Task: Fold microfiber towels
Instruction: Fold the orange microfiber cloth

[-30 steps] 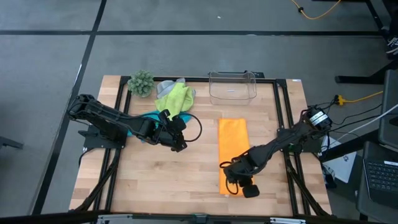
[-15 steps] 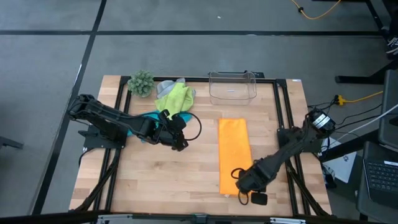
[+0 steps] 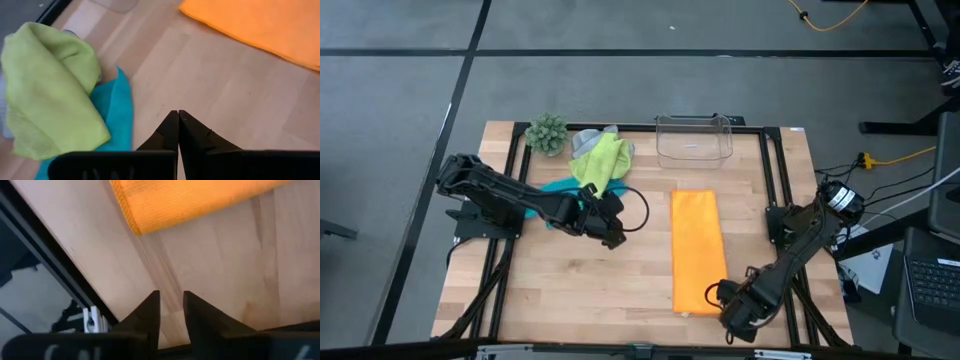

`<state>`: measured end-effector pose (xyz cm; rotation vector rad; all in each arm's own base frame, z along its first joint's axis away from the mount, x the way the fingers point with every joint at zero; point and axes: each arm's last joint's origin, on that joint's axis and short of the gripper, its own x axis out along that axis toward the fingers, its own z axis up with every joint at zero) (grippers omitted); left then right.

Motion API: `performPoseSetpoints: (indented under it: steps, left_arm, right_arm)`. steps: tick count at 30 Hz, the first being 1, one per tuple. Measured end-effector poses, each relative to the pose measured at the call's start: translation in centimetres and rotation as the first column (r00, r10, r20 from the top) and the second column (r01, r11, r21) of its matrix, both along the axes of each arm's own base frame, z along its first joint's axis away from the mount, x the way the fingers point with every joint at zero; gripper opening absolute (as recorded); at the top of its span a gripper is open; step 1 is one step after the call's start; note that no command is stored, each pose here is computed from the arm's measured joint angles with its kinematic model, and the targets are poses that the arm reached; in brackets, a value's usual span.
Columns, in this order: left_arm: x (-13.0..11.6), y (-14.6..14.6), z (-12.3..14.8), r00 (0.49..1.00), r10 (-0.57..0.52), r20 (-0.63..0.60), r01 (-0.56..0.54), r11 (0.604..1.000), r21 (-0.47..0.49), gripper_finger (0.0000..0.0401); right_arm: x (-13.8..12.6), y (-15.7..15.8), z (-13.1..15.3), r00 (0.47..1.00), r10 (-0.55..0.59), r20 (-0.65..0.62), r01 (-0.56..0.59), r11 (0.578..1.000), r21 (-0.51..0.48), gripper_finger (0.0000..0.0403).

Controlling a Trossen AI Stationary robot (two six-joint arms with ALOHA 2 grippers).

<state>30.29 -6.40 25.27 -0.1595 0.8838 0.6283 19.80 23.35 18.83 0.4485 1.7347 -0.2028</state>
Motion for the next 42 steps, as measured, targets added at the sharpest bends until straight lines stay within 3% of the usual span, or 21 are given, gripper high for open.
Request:
performPoseSetpoints:
  steps: [5,9,13,16,19,22,25,29,33,38,42]
  left_arm:
    - [0.0,-0.4,-0.2,1.000,-0.013,-0.007,0.013,1.000,-0.001,0.0000]
    - [-0.2,-1.4,-0.2,0.999,-0.045,-0.006,0.045,0.999,-0.002,0.0000]
    - [0.0,-3.2,0.0,0.988,-0.153,0.039,0.154,0.988,-0.024,0.0000]
    - [0.7,-5.3,0.8,0.929,-0.352,0.118,0.353,0.936,0.008,0.0000]
    - [1.4,-7.2,1.9,0.803,-0.550,0.229,0.556,0.830,0.043,0.0005]
    - [1.9,-8.1,2.9,0.688,-0.656,0.309,0.660,0.744,0.109,0.0027]
    - [2.2,-8.1,3.3,0.653,-0.686,0.322,0.674,0.720,0.165,0.0059]
    - [2.7,-7.4,3.5,0.661,-0.667,0.344,0.653,0.737,0.175,0.0104]
    - [4.1,-7.2,2.5,0.661,-0.653,0.369,0.639,0.748,0.178,0.0134]
    - [6.1,-8.1,-0.3,0.599,-0.714,0.363,0.703,0.686,0.188,0.0143]
    - [7.0,-8.7,-2.0,0.575,-0.745,0.338,0.719,0.657,0.227,0.0143]
  right_arm:
    - [-0.1,0.3,0.0,0.998,0.025,0.060,-0.023,0.999,-0.031,0.0151]
    - [0.0,0.1,-0.1,0.985,0.051,0.166,-0.030,0.991,-0.127,0.0208]
    - [0.3,-0.1,-0.1,0.972,0.056,0.227,-0.014,0.983,-0.183,0.0245]
    - [0.3,-0.1,-0.1,0.971,0.057,0.231,-0.013,0.982,-0.187,0.0256]
    - [0.3,-0.1,-0.1,0.971,0.058,0.230,-0.014,0.982,-0.187,0.0256]
    - [0.3,-0.1,-0.1,0.973,0.057,0.225,-0.015,0.983,-0.183,0.0254]
    - [0.2,-0.1,-0.1,0.974,0.057,0.220,-0.017,0.984,-0.179,0.0253]
    - [0.2,0.0,-0.1,0.970,0.104,0.219,-0.065,0.981,-0.180,0.0253]
    - [-0.5,0.9,-0.1,0.907,0.324,0.267,-0.274,0.939,-0.208,0.0253]
    - [-1.0,2.7,0.1,0.820,0.410,0.399,-0.338,0.910,-0.240,0.0253]
    - [-1.3,3.9,-0.3,0.701,0.539,0.466,-0.433,0.842,-0.322,0.0253]
